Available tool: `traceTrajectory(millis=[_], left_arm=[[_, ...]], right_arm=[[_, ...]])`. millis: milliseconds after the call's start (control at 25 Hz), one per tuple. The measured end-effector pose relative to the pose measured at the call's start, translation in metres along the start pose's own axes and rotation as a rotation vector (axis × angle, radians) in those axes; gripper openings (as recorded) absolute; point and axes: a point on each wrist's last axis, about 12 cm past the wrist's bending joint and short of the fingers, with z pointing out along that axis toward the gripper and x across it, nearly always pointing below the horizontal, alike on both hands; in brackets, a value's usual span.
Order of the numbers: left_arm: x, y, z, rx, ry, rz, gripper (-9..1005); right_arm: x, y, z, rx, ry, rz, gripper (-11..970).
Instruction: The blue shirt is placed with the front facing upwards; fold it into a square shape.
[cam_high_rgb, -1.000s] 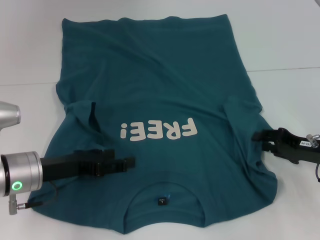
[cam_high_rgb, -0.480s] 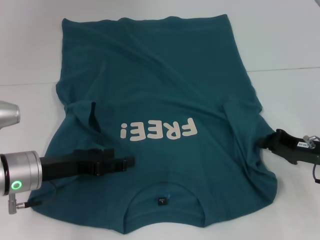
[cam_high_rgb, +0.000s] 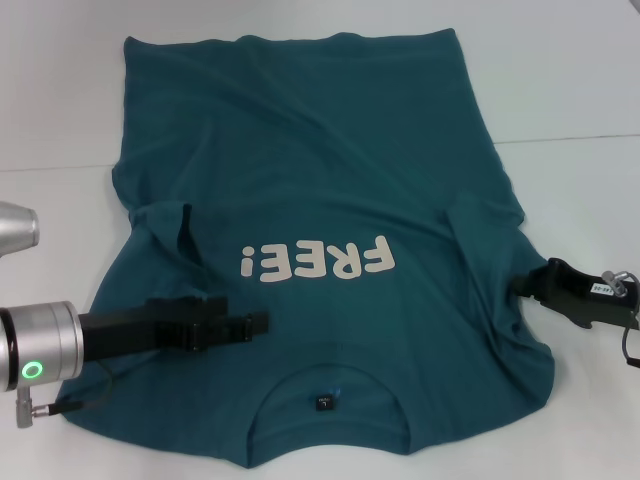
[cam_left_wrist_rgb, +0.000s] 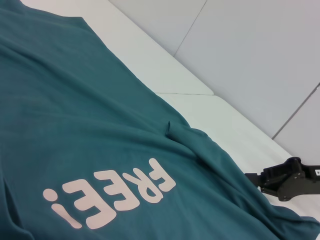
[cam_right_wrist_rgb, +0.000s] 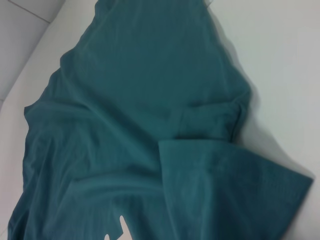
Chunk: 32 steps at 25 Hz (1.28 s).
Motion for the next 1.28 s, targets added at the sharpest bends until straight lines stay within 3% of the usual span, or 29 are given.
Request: traceTrajectory(millis=[720,1280], left_arm=[[-0.002,0.0,0.002,-0.007,-0.006,0.003,874],[-0.006,0.0,0.005,-0.011,-0.01,0.01,876]], right_arm=[[-0.01,0.016,-0.001,-0.08,-0.011,-0.06,25],[-0.015,0.056,0.023,-0.129,0.065,-0.184,29]])
